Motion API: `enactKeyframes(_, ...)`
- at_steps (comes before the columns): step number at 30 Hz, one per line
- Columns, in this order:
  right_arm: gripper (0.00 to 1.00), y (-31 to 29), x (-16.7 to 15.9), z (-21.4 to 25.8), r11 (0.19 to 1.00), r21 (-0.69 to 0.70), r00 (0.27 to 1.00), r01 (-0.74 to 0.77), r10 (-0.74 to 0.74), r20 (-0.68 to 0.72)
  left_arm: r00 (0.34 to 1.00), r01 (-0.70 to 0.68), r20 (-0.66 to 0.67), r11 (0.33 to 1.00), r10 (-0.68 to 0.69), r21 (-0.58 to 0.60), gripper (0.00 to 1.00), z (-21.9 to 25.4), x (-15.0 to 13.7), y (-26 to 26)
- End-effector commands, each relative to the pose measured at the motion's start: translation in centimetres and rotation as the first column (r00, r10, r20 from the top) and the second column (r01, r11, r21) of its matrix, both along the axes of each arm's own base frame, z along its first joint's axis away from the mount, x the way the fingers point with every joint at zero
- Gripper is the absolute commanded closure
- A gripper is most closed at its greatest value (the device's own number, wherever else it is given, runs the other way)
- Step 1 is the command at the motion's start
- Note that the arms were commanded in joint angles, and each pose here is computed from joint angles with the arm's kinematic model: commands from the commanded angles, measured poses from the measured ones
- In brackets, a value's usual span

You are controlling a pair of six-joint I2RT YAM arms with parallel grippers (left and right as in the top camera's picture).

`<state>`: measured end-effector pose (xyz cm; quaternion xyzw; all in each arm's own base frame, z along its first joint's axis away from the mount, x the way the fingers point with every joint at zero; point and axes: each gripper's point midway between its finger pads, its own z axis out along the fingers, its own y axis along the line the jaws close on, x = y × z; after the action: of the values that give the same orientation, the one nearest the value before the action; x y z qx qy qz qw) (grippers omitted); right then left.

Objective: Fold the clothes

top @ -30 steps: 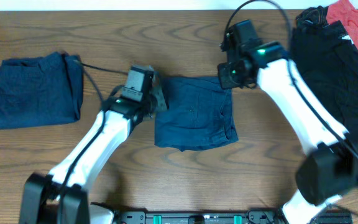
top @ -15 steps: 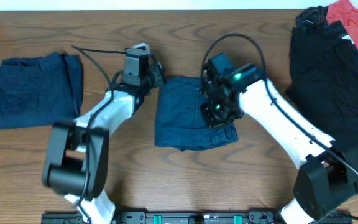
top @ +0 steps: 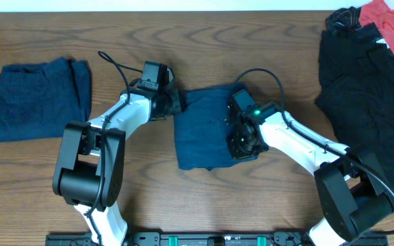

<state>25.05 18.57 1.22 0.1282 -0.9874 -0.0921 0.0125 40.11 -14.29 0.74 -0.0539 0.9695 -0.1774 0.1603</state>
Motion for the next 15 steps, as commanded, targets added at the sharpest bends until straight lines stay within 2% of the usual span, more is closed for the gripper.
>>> enactKeyframes(1,0.87,-4.0,3.8,-0.7,0.978,-0.167,0.982,0.126,-0.098,0.163,0.992,0.047,-0.123,0.998,-0.043,0.030,0.52,-1.8,-3.0,0.4)
enactKeyframes(4,0.81,-5.2,7.0,-0.1,0.963,-0.197,0.945,0.184,-0.119,0.303,0.971,0.055,-0.235,0.997,-0.041,0.053,0.68,-2.4,-5.7,1.0)
enactKeyframes(7,0.73,-5.8,9.5,0.6,0.954,-0.199,0.905,0.222,-0.126,0.407,0.930,0.060,-0.368,0.995,-0.026,0.080,0.71,-2.7,-9.0,1.6)
enactKeyframes(11,0.65,-5.1,12.2,1.6,0.969,-0.158,0.864,0.190,-0.088,0.496,0.859,0.097,-0.511,0.989,-0.027,0.112,0.72,-2.5,-13.1,2.0)
enactKeyframes(15,0.60,-4.8,13.3,2.2,0.974,-0.137,0.840,0.181,-0.080,0.537,0.822,0.119,-0.569,0.985,-0.028,0.125,0.75,-1.8,-15.0,2.1)
